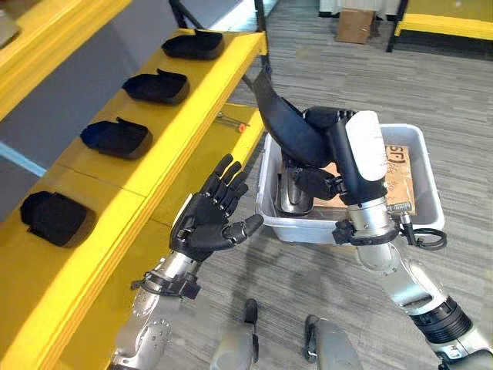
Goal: Move parts from the plastic box to the shelf.
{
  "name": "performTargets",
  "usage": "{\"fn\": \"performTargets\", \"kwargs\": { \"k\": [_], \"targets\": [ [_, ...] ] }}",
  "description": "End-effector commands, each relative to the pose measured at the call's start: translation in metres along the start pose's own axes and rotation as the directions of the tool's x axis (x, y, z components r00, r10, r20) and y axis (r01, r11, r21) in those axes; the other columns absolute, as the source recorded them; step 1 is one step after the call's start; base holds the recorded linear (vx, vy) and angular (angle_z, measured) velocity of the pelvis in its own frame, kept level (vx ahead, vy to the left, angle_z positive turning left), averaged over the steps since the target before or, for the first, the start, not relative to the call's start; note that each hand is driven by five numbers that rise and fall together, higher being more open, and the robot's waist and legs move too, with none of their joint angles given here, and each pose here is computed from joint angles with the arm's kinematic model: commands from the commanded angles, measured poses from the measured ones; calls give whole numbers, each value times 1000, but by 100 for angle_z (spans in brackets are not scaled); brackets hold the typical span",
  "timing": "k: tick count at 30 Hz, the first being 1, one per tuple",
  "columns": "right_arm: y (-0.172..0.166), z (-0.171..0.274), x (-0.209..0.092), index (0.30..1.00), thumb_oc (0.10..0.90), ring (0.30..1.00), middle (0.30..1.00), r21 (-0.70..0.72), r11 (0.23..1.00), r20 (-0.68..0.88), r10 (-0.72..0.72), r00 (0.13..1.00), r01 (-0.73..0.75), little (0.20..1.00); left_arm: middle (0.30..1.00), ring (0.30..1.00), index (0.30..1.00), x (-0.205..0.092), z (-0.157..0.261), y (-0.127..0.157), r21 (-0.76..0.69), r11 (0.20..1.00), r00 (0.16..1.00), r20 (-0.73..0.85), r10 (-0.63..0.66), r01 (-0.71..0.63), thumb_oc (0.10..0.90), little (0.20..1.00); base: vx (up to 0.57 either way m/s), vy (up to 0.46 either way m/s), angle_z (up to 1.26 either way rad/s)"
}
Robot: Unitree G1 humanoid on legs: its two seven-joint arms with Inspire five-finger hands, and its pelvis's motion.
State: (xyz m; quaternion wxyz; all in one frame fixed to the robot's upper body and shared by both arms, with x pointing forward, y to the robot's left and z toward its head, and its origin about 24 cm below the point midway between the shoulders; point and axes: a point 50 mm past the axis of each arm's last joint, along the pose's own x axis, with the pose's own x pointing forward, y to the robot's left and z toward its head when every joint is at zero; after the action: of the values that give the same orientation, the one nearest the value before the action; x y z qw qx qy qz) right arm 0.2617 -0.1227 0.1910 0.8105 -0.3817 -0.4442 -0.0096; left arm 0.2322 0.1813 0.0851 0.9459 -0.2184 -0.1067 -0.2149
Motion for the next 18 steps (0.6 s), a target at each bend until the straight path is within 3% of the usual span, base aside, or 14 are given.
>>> {"fn": "performTargets", "kwargs": {
  "k": [1,9,18],
  "targets": [
    [-27,37,31,300,400,300,300,105,976,228,-212,950,193,300,1000,1000,1000,8,22,-5,61,993,983,151,-106,98,900,1000,-140,36,153],
    [-21,35,31,300,400,300,300,139,980,260,-173,950,141,300,1000,1000,1000,11,27,-9,93,992,968,228,-105,86,900,1000,-139,191,55],
    [-20,37,38,300,400,300,300,142,986,291,-126,948,88,300,1000,1000,1000,17,33,-12,144,989,956,288,-59,18,900,1000,-124,469,57]
  ]
}}
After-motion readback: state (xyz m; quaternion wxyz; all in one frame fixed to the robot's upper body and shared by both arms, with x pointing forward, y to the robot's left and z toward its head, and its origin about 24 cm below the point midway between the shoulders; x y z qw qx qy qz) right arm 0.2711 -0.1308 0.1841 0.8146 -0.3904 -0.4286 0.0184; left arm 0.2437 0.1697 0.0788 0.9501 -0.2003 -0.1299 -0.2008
